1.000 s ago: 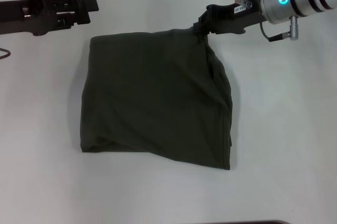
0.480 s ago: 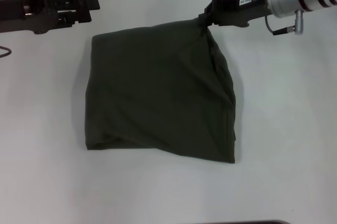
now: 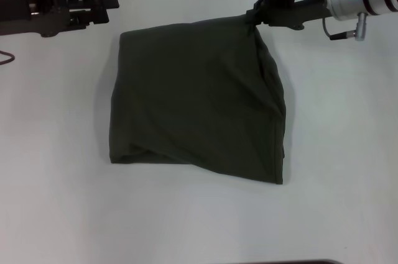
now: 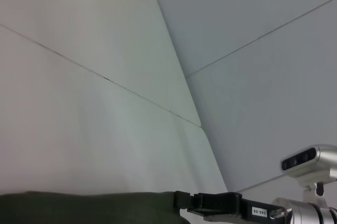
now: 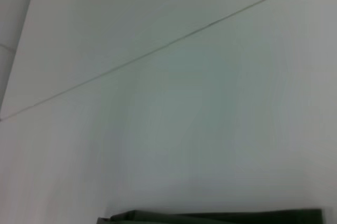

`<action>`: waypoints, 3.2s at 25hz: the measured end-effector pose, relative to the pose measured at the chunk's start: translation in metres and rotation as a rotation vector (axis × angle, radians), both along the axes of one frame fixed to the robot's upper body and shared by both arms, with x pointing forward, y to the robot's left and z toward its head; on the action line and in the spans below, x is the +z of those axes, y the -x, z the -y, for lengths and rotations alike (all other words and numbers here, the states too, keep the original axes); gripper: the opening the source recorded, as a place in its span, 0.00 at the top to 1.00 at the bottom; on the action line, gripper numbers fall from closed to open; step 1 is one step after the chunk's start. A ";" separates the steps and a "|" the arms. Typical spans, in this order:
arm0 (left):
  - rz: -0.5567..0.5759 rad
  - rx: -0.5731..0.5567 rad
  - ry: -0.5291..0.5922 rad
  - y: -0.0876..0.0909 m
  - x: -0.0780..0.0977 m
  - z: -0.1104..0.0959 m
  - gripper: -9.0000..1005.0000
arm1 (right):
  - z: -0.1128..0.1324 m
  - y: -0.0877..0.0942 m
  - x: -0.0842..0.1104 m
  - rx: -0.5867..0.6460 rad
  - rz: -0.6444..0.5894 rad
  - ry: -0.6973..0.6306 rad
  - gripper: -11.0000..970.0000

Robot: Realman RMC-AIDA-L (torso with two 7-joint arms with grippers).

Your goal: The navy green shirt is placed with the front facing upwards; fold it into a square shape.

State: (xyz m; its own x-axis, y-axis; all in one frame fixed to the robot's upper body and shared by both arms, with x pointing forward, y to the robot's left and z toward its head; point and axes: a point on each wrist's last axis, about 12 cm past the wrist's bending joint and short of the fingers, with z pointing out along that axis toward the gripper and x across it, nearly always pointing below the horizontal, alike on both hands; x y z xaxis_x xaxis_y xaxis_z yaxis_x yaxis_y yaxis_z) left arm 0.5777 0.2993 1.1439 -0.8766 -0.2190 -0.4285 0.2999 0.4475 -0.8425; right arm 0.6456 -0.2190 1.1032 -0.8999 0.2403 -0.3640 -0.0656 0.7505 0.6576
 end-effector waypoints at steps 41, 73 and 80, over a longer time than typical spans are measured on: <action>-0.004 -0.010 0.009 -0.002 -0.001 0.004 0.48 | -0.009 0.021 0.024 0.271 -0.134 -0.068 0.58; -0.011 -0.011 0.021 0.000 -0.004 0.007 0.48 | -0.036 0.020 0.033 0.372 -0.119 0.191 0.58; -0.009 -0.014 0.021 -0.001 -0.003 0.009 0.48 | -0.001 0.023 0.052 0.304 -0.093 0.178 0.58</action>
